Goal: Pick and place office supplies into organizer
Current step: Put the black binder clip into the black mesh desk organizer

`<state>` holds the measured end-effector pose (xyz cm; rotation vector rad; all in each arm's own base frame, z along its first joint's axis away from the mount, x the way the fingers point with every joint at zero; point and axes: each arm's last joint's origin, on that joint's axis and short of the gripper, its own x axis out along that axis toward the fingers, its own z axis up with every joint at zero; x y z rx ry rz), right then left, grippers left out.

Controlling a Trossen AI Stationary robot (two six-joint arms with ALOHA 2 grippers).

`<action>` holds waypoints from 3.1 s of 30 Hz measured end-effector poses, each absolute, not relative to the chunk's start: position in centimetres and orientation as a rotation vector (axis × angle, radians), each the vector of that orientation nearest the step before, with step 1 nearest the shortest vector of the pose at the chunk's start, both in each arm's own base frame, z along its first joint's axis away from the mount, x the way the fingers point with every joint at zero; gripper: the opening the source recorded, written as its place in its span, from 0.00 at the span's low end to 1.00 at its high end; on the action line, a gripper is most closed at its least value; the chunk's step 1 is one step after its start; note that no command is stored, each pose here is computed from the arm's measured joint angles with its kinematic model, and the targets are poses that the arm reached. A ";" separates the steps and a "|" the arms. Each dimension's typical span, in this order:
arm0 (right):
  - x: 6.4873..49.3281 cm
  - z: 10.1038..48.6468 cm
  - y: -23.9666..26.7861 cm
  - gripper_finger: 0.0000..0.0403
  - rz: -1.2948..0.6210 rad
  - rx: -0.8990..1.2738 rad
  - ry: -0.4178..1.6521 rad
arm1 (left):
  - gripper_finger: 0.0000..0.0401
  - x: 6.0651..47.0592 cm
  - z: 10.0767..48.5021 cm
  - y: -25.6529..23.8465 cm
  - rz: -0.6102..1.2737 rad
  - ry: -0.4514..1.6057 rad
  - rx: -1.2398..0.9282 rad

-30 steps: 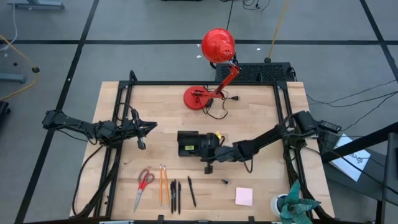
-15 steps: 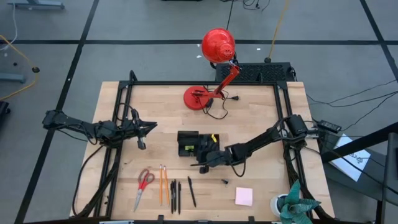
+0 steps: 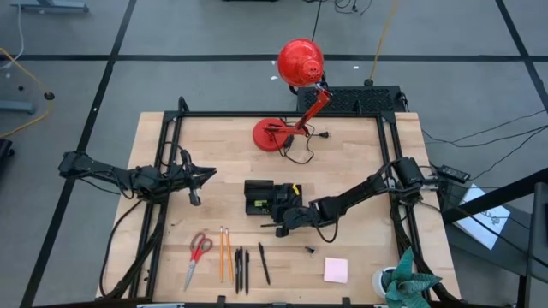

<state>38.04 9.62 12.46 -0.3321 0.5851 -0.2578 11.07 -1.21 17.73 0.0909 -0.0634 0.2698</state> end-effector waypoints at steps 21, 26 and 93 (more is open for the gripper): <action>38.0 13.4 9.3 0.22 -0.232 -0.283 0.565 | 0.10 11.1 17.7 -1.2 0.270 -0.062 0.091; 37.6 16.2 9.7 0.27 -0.233 -0.286 0.490 | 0.10 11.1 17.7 -1.2 0.269 -0.063 0.091; 18.8 19.7 6.5 0.28 -0.040 0.121 0.413 | 0.10 11.1 17.1 -1.2 0.266 -0.003 0.098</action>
